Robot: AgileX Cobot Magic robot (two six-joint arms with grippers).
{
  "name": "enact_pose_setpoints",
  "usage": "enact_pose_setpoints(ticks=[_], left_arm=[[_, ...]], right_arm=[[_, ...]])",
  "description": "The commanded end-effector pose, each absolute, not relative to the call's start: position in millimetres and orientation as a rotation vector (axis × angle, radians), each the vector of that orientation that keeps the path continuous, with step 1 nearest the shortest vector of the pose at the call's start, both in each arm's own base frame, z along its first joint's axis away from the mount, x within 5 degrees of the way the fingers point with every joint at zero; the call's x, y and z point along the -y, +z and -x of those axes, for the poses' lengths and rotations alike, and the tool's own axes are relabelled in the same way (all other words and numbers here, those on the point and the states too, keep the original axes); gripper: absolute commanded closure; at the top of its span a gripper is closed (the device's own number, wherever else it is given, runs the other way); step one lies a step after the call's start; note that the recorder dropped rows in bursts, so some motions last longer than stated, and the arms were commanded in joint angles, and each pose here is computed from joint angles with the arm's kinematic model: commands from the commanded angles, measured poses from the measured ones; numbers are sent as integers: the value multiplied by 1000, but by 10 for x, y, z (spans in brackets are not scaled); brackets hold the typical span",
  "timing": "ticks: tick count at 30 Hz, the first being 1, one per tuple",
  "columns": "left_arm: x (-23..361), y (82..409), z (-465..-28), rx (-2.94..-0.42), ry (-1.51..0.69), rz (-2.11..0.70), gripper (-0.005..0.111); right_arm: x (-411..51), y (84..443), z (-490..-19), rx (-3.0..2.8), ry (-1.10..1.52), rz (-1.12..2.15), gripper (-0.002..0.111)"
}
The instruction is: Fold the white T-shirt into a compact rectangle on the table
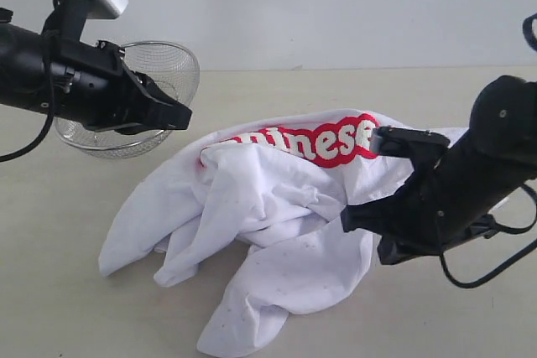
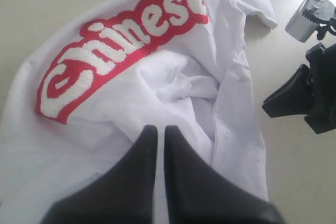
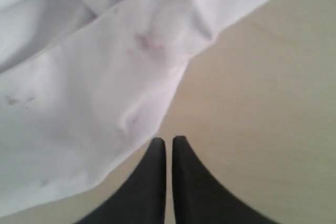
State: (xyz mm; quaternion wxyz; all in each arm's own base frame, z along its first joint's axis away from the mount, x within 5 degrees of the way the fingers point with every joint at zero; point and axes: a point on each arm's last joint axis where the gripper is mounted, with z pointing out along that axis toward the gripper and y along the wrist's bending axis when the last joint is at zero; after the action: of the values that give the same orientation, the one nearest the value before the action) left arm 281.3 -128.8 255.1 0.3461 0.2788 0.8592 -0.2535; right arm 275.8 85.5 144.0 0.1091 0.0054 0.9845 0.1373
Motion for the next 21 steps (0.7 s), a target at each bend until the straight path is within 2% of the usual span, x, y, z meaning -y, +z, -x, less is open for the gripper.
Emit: enact_pose_setpoints(ticks=[1,5,6,8,11,12,13,17,21], left_arm=[[1283,2619,-2745,-2219,-685,-735,102],[1283,2624,-2736,-2219,-686,-744,102],[1283,2625,-2739,-2218,-687,-739,102],[1285,2627,-2739,-2218,-691,-734,102],[1290,2626,-2729,-2221,-702,-743,102],[1292,2625,-2725,-2222,-707,-746,102],[1293,2625,-2724,-2224,-710,-745,102],[1298,2624,-2715,-2229,-722,-747,102],[1298,2624,-2715,-2229,-722,-747,102]], right_arm=[[-551,1610,-2770,-2868,279,-118,108],[-578,1691,-2690,-2897,403,-117,107],[-652,1689,-2672,-2893,457,-90,104],[-810,1709,-2665,-2857,544,-38,86],[-994,1731,-2693,-2776,564,-36,47],[-1032,1717,-2705,-2763,555,-64,39],[-1056,1709,-2708,-2758,557,-90,38],[-1058,1576,-2741,-2793,548,-178,51],[-1061,1455,-2786,-2800,537,-225,53]])
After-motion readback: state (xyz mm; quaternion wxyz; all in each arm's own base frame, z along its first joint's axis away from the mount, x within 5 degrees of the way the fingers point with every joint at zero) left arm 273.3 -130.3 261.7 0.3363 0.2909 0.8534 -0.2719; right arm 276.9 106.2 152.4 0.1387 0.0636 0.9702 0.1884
